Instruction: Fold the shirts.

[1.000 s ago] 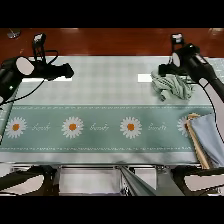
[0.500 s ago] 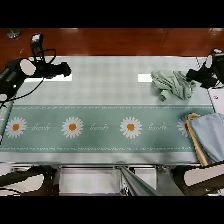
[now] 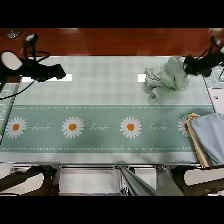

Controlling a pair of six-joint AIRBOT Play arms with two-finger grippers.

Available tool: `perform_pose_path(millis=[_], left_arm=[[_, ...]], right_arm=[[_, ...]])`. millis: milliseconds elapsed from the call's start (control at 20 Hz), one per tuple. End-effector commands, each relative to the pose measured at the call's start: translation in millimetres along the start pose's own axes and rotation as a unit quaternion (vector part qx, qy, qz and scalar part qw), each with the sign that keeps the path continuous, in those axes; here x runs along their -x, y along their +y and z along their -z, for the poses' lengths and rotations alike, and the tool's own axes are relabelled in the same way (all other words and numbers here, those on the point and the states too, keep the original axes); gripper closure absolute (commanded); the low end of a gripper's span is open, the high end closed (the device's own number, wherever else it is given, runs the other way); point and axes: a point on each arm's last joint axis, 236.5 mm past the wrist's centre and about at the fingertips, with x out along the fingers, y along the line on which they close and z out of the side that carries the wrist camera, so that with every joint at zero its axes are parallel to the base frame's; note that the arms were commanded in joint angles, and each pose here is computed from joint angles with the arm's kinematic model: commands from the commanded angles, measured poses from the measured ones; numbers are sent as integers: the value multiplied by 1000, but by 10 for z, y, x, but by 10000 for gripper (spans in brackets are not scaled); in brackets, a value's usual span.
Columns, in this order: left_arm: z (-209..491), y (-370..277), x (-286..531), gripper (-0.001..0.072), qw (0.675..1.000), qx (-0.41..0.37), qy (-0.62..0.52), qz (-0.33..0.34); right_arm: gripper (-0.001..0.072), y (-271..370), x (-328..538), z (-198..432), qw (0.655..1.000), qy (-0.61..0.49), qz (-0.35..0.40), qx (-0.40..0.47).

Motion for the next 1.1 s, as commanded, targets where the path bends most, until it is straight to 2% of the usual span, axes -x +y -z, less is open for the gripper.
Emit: perform_pose_path(millis=[0, 100, 300, 500, 700, 800, 950, 1050], left_arm=[[168, -59, 634, 8, 1000, -15, -3, 6], [331, -324, 940, 8, 999, -11, -31, 39], [766, -664, 1225, 8, 994, -8, -66, 83], [923, -811, 1254, 8, 991, 5, -81, 104], [796, -888, 1254, 8, 988, 2, -108, 113], [649, -860, 1290, 8, 984, 6, -139, 110], [562, -763, 1309, 8, 983, 17, -155, 100], [576, -755, 1304, 8, 983, 18, -152, 99]], right_arm=[[690, 694, 1363, -651, 978, -184, -81, 54], [691, 1000, 2173, -741, 952, -271, -116, 87], [691, 1445, 3422, -546, 899, -373, -163, 159], [691, 1883, 4047, -105, 864, -388, -227, 225], [691, 2390, 3697, 778, 865, -272, -244, 344], [691, 2568, 3321, 1211, 868, -208, -228, 389], [691, 2647, 2506, 1797, 880, -110, -194, 419], [691, 2679, 1843, 2286, 889, -40, -201, 408]])
